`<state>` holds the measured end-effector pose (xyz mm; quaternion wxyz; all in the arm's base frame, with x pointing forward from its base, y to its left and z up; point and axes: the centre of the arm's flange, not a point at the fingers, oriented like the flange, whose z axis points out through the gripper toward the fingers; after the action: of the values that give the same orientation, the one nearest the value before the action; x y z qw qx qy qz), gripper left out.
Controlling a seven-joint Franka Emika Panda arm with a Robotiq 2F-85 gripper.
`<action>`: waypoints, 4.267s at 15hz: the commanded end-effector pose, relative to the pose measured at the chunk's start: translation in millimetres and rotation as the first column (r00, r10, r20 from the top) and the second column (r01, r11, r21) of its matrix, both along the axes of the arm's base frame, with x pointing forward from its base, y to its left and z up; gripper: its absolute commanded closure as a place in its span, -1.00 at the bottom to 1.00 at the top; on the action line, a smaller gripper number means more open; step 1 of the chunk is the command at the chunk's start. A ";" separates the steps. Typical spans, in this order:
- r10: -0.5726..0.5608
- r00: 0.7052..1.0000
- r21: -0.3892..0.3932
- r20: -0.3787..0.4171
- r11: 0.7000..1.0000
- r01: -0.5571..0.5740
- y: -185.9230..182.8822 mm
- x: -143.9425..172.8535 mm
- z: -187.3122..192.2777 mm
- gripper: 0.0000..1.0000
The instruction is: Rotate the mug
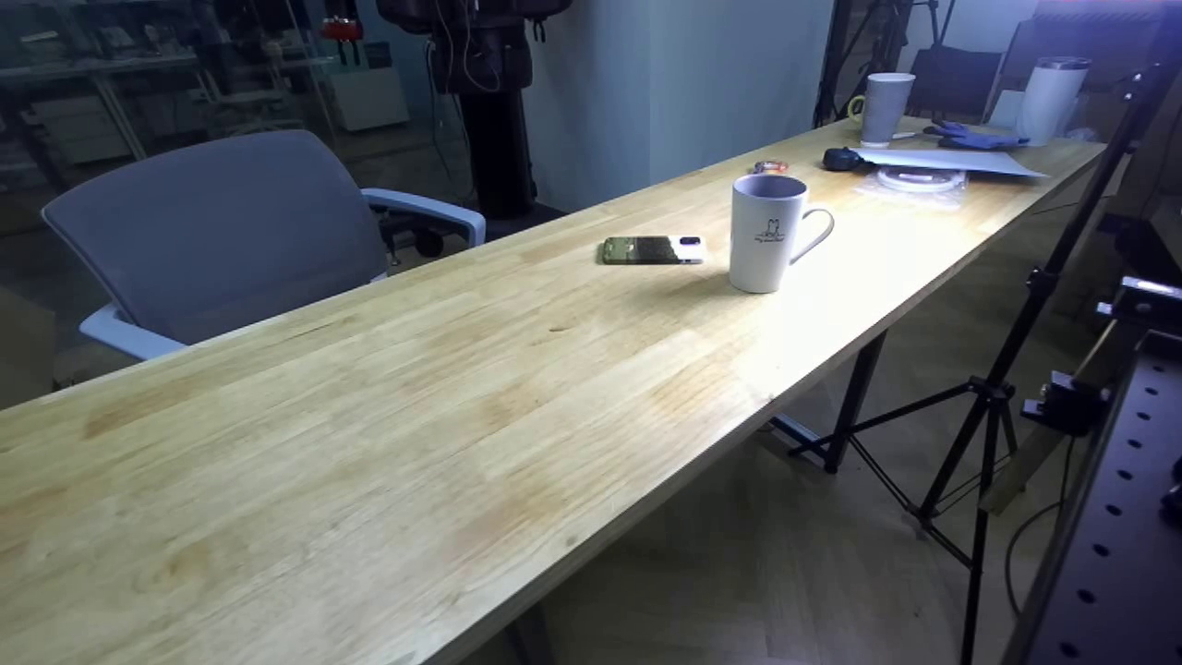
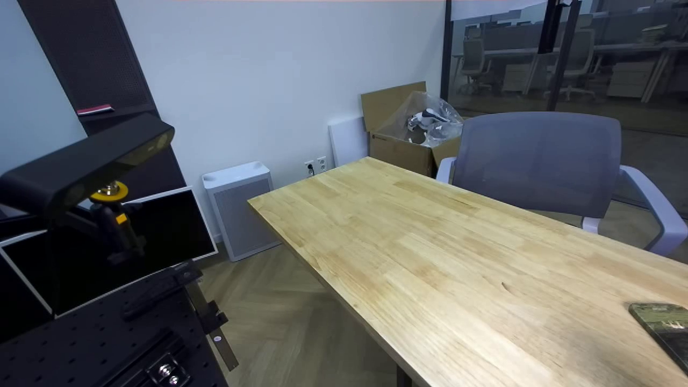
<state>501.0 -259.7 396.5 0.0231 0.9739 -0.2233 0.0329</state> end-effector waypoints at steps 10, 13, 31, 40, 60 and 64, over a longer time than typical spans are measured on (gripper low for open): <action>-0.075 0.997 -0.012 0.002 0.997 0.075 -13.2 26.1 -101.4 -1.00; -0.082 0.997 -0.026 -0.001 0.996 0.082 -17.9 27.7 -128.8 -1.00; -0.097 0.994 -0.018 -0.053 0.995 0.096 -16.5 24.3 -217.4 -1.00; -0.072 0.994 -0.019 -0.081 0.997 0.071 -12.0 18.0 -222.2 -1.00; 0.023 1.000 -0.005 0.016 1.000 -0.023 -9.8 21.2 -284.1 -0.50; 0.019 1.000 0.013 0.004 1.000 -0.019 -12.6 20.0 -289.5 -0.02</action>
<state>515.9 -265.4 109.8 0.0256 0.9764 -0.2121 0.0303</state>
